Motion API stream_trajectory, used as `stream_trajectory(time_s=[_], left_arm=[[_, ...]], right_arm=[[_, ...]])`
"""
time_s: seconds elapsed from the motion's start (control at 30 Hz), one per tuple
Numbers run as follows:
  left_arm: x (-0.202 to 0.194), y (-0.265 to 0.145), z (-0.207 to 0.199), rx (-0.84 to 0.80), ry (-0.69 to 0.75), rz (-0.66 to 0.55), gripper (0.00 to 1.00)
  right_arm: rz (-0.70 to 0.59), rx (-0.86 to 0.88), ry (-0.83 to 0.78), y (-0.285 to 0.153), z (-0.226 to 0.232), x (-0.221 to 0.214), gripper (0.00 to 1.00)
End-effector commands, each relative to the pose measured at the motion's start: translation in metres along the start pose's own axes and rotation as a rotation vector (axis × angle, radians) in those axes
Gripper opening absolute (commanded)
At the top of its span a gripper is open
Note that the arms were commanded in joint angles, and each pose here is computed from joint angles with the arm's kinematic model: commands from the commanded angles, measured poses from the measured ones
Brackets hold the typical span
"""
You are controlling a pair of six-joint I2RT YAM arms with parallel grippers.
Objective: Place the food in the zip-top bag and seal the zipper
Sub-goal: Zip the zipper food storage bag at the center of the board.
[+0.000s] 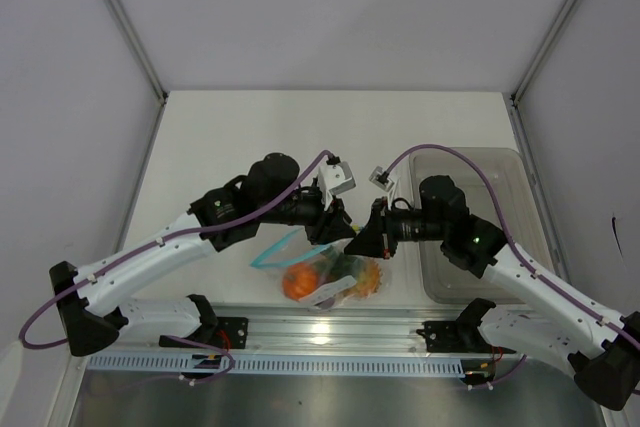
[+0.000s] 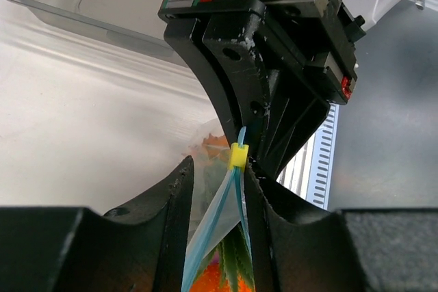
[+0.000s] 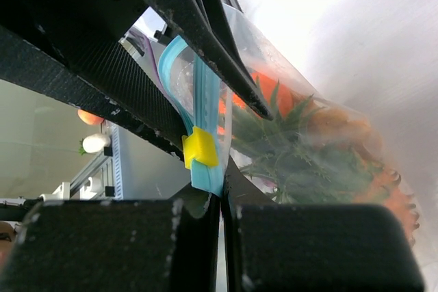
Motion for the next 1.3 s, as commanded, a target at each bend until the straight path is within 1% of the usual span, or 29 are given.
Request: stream_trajectory(time_s=[0.0, 0.1, 0.17, 0.3, 0.47, 0.67, 0.77, 0.8, 0.87, 0.9, 1.0, 1.03, 1.07, 1.17, 1.2, 1.27], left_arm=[[0.007, 0.002, -0.009, -0.098, -0.014, -0.024, 0.39], [0.009, 0.0, -0.013, -0.148, -0.005, -0.032, 0.39], [0.012, -0.001, -0.015, -0.174, 0.003, -0.044, 0.38], [0.01, 0.001, -0.015, -0.185, -0.001, -0.037, 0.27], [0.01, 0.002, -0.015, -0.193, -0.011, -0.036, 0.27], [0.01, 0.004, -0.013, -0.182, -0.016, -0.025, 0.22], [0.012, 0.002, -0.013, -0.176, -0.017, -0.039, 0.17], [0.014, 0.001, -0.012, -0.172, -0.019, -0.044, 0.11], [0.014, -0.001, -0.01, -0.163, -0.023, -0.046, 0.03], [0.013, -0.002, -0.008, -0.152, -0.031, -0.044, 0.01], [0.011, -0.006, -0.007, -0.161, -0.043, -0.05, 0.0], [0.01, -0.007, -0.008, -0.173, -0.044, -0.052, 0.01], [0.009, -0.007, -0.008, -0.175, -0.045, -0.054, 0.01], [0.01, -0.012, -0.01, -0.21, -0.043, -0.07, 0.0], [0.01, -0.013, -0.01, -0.217, -0.045, -0.071, 0.0], [0.01, -0.015, -0.012, -0.255, -0.046, -0.082, 0.01]], right_arm=[[-0.035, 0.042, -0.042, 0.003, 0.005, 0.007, 0.0], [-0.031, 0.039, -0.043, 0.004, 0.004, 0.007, 0.0], [-0.026, 0.035, -0.036, 0.006, 0.002, 0.007, 0.0], [-0.021, 0.041, -0.035, 0.008, 0.002, 0.007, 0.0], [-0.017, 0.037, -0.033, 0.01, 0.001, 0.006, 0.0], [-0.012, 0.044, -0.036, 0.01, 0.003, 0.005, 0.0], [-0.008, 0.041, -0.036, 0.011, 0.002, 0.004, 0.0], [-0.007, 0.042, -0.036, 0.012, 0.002, 0.003, 0.0], [-0.004, 0.039, -0.038, 0.011, 0.001, 0.003, 0.0], [-0.005, 0.033, -0.038, 0.011, 0.001, 0.003, 0.0], [-0.002, 0.01, -0.051, 0.01, -0.002, 0.001, 0.0], [0.009, 0.001, -0.051, 0.01, -0.003, 0.0, 0.07], [0.015, -0.004, -0.069, 0.009, -0.005, -0.001, 0.21], [0.055, 0.006, -0.108, 0.009, -0.006, -0.003, 0.35], [0.067, 0.02, -0.118, 0.009, -0.006, -0.004, 0.39], [0.09, 0.066, -0.149, 0.007, -0.003, -0.006, 0.43]])
Point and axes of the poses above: each gripper's point midway between its finger pads, its own y axis out along the fingers, its own z axis along the line the jaws close on, x = y × z, the point moved 9 cm from there along -y, back along the fingers, and after that the axes turned 11 degrees about y, right-handed, at the moved point
